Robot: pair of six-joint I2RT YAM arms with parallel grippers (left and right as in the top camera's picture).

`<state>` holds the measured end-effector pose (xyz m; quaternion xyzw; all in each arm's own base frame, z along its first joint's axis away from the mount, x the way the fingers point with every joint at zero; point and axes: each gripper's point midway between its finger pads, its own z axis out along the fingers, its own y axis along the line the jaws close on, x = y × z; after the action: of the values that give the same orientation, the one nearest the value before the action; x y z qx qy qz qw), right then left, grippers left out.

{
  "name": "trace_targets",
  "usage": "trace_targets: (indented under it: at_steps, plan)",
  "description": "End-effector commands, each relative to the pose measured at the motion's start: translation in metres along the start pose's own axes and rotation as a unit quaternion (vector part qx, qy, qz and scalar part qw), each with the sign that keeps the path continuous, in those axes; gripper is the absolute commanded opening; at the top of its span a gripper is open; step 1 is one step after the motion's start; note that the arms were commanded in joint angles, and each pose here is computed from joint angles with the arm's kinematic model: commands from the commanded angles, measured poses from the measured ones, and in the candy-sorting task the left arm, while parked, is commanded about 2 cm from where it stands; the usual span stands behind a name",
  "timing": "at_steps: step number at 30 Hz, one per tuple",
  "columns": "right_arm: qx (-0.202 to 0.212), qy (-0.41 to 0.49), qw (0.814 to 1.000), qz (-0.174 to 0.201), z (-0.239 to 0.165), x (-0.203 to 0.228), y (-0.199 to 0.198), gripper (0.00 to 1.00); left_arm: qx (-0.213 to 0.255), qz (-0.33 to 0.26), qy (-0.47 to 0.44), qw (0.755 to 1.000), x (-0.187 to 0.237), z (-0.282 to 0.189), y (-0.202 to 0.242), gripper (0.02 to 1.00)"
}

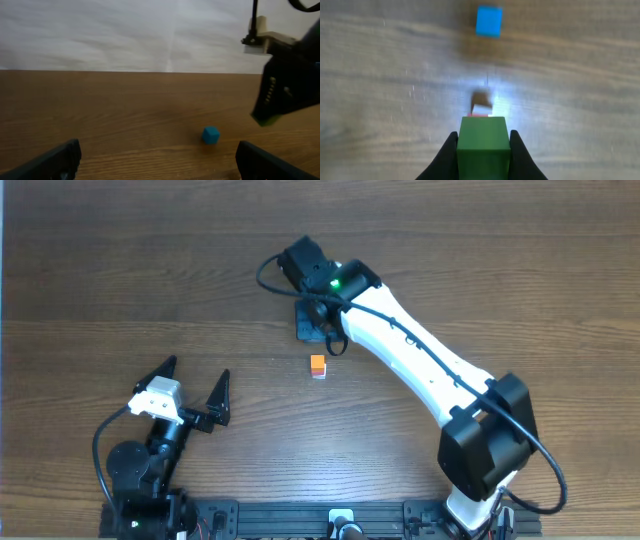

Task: Stack Cubes

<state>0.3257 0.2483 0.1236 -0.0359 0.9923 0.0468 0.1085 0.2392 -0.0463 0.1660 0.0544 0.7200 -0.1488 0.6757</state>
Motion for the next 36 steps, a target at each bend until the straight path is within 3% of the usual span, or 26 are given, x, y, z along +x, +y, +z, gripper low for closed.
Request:
trace_targets:
  at_steps: [1,14,36]
  plan:
    - [-0.001,-0.009,1.0,0.003,-0.015,0.009,0.013,0.009,0.003,0.008,-0.001,1.0,0.001,0.0,0.0,0.998]
    - [0.02,0.027,0.999,0.001,-0.005,0.037,0.011,0.012,0.003,0.008,-0.001,1.0,0.001,0.0,0.0,0.998]
    - [0.02,0.025,0.999,0.01,0.019,0.036,0.005,0.009,0.003,0.008,-0.001,1.0,0.001,0.0,0.0,0.998]
